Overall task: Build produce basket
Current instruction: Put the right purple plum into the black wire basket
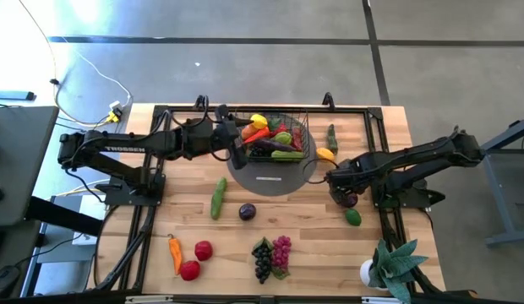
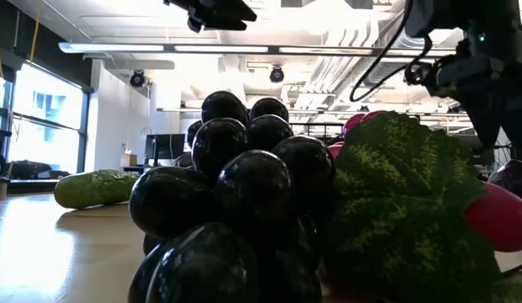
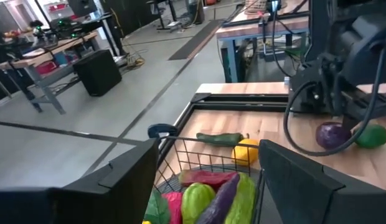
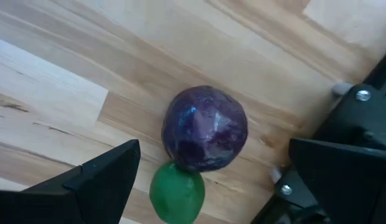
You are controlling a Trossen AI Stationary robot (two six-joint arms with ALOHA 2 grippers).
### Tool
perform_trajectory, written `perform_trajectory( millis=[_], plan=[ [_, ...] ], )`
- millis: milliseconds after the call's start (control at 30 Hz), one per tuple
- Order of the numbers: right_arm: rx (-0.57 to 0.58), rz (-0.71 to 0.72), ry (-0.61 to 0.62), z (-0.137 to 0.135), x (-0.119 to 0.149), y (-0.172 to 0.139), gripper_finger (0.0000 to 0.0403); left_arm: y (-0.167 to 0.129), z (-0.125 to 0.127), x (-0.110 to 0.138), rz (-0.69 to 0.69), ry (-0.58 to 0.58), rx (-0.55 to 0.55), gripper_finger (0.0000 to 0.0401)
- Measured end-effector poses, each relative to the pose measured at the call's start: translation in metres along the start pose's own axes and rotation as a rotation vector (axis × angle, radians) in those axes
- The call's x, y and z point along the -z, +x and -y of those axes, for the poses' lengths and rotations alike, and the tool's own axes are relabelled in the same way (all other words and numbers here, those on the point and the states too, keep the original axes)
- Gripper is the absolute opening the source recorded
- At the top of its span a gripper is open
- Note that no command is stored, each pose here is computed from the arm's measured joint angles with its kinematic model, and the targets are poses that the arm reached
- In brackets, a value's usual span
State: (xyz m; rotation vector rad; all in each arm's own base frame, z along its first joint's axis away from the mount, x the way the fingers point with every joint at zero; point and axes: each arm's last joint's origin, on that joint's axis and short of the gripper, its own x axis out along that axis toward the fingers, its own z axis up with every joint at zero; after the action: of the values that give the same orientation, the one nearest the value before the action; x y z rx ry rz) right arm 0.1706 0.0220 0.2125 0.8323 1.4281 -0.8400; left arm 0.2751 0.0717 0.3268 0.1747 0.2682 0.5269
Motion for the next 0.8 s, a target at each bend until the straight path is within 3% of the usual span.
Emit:
perform_trajectory(
  millis=[567,800],
  plan=[
    [-0.02,-0.042,0.034,0.009,0.004,0.043,0.0394,-0.001,0.002,0.0,-0.001,-0.048,-0.014,0.0268],
    [-0.075,-0.031,0.035,0.007,0.004,0.052,0.0391,-0.001,0.001,0.0,-0.001,-0.121,-0.022,0.0268]
  ],
)
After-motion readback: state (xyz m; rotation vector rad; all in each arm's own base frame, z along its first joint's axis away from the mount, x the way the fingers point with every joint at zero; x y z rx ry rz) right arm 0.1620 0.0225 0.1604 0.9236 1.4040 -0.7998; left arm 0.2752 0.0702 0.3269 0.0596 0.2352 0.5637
